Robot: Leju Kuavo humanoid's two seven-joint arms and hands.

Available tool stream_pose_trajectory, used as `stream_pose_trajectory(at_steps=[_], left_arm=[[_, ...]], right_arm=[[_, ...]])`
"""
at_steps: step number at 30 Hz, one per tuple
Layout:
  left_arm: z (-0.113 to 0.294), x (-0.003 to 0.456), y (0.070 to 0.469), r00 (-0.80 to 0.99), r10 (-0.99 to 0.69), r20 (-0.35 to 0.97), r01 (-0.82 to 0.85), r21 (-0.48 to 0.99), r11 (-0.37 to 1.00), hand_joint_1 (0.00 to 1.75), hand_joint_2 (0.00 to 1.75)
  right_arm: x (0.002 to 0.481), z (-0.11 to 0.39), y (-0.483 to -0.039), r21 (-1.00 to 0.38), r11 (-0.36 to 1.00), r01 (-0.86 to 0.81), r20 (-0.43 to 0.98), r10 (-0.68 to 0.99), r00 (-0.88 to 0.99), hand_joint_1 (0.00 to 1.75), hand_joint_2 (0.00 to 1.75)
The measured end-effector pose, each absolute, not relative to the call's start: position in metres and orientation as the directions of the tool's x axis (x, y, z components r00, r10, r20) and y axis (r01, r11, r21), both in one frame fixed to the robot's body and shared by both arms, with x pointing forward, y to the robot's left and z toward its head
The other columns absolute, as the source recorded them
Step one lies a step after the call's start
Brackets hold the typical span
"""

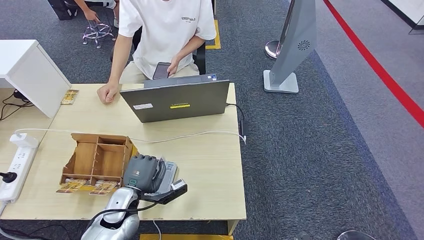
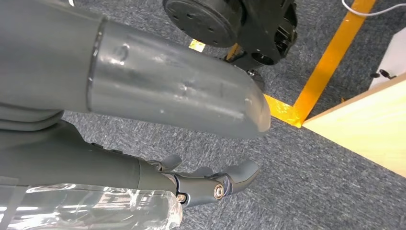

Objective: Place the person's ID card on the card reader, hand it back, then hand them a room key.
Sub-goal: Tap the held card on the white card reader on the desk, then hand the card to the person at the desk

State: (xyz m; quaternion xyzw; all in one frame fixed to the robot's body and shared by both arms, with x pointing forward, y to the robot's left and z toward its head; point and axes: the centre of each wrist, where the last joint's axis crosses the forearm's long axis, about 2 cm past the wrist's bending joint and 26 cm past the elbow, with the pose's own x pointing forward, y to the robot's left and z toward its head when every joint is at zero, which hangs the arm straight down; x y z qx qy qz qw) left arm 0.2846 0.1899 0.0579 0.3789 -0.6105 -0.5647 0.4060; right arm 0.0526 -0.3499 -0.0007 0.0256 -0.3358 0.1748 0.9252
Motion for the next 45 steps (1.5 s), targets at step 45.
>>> stream_pose_trajectory(at_steps=[45], left_arm=[[0.273,0.458,0.338,0.097,-0.963,-0.251,-0.705,0.666,-0.245,1.31,0.44]], right_arm=[[0.111,-0.022,-0.348,-0.073,0.919,-0.388,0.684,0.329,0.651,0.00,0.00]])
